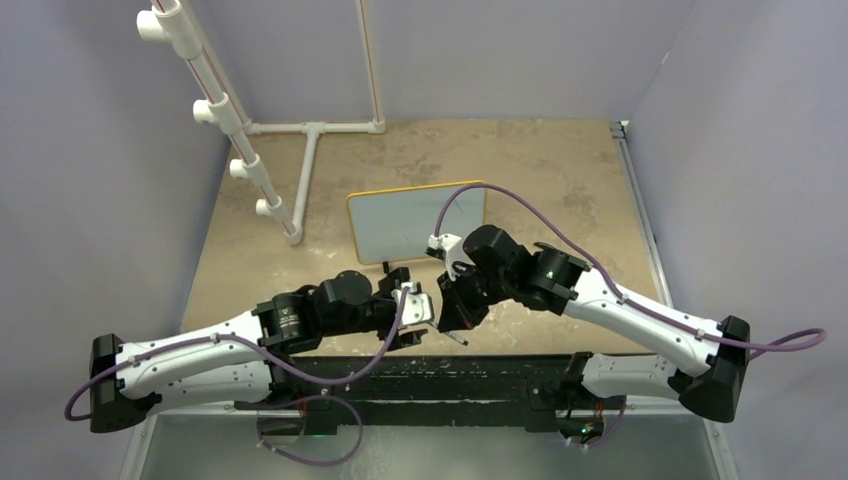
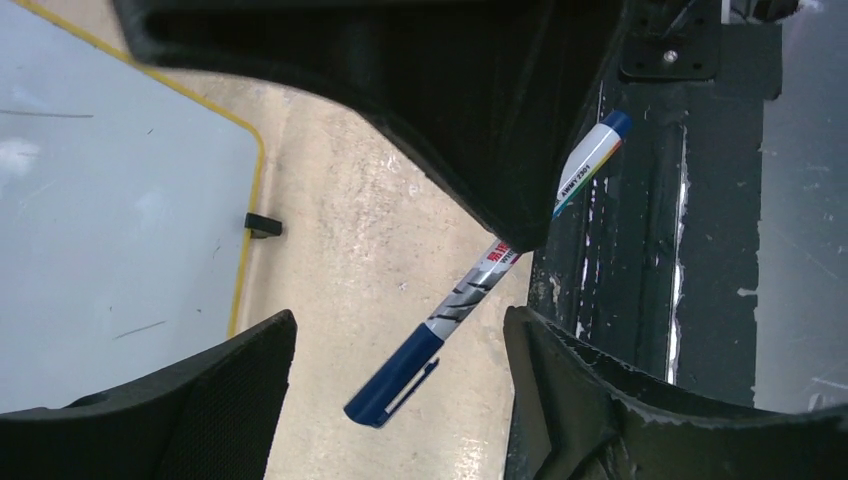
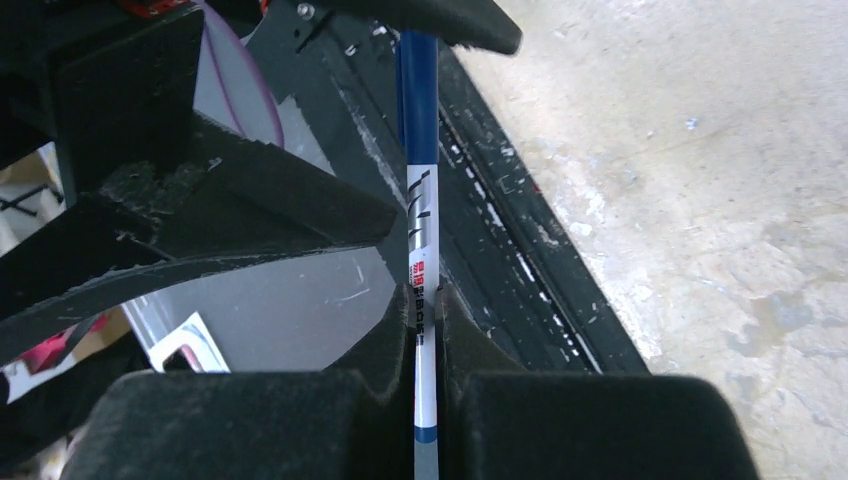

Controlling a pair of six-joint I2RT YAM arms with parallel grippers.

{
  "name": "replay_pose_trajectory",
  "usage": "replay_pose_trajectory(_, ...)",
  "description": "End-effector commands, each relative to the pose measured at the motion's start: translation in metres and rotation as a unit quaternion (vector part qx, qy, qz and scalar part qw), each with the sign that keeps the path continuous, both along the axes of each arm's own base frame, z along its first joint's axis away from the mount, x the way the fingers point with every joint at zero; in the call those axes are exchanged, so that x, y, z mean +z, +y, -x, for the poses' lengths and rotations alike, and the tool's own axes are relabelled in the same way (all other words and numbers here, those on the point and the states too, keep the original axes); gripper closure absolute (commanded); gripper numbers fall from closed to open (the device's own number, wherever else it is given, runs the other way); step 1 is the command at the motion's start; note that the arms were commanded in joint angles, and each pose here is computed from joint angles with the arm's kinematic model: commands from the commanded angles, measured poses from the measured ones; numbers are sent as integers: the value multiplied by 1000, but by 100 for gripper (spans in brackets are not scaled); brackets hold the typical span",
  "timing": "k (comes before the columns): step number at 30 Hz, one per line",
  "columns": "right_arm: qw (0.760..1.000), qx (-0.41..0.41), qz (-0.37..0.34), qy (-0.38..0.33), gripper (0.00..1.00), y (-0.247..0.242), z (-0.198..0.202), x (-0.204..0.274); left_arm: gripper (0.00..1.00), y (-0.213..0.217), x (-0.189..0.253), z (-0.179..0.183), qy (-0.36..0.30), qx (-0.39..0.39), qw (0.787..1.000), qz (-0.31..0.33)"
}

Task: Write a sentence on the whiteboard
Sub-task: Pick up the whiteboard marker at the center of the board.

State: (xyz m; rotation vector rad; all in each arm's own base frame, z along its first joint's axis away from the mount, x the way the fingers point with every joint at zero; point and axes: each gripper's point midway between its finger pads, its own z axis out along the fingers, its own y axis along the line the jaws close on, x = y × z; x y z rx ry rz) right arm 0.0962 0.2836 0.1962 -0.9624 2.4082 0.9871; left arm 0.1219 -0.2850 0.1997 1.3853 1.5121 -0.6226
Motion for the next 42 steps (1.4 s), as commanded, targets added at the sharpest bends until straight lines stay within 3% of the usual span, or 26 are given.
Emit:
replay_pose_trajectory(1, 998, 52, -16, 12, 100, 3, 15, 10, 33, -4, -3, 8, -19, -16, 999, -20)
replay_pose_trajectory(8, 996, 74, -53, 18, 100, 9, 24, 31, 51, -12, -13, 28, -14, -51, 998, -40)
replay_pose_trajectory(11, 995, 73, -66, 13, 100, 10, 24, 40, 70, -15, -15, 32, -10, -56, 998, -41)
replay_pose_trajectory(13, 995, 65, -78, 10, 100, 12, 22, 46, 95, -17, -15, 33, -4, -53, 998, -39)
replay_pose_trajectory(14, 995, 57, -82, 4, 100, 13, 19, 49, 100, -19, -15, 33, 1, -51, 998, -37)
replay_pose_trajectory(15, 995, 48, -84, -1, 100, 14, 16, 51, 100, -19, -14, 33, 5, -48, 998, -35)
replay_pose_trajectory(21, 991, -1, -134, -19, 37, 15, 7, 59, 100, -11, 4, 19, 15, -1, 1000, 12)
replay_pose_trajectory(23, 988, -11, -155, -18, 28, 16, 8, 60, 100, -8, 9, 15, 33, -1, 999, 34)
replay_pose_trajectory(31, 977, -44, -210, -18, 25, 22, 3, 70, 100, -5, 22, 13, 58, -17, 996, 68)
replay_pose_trajectory(37, 965, -95, -242, -32, 30, 20, -11, 81, 100, -5, 24, 16, 62, -27, 995, 70)
replay_pose_trajectory(42, 963, -89, -251, -29, 41, 22, -10, 82, 100, -7, 23, 19, 66, -35, 995, 69)
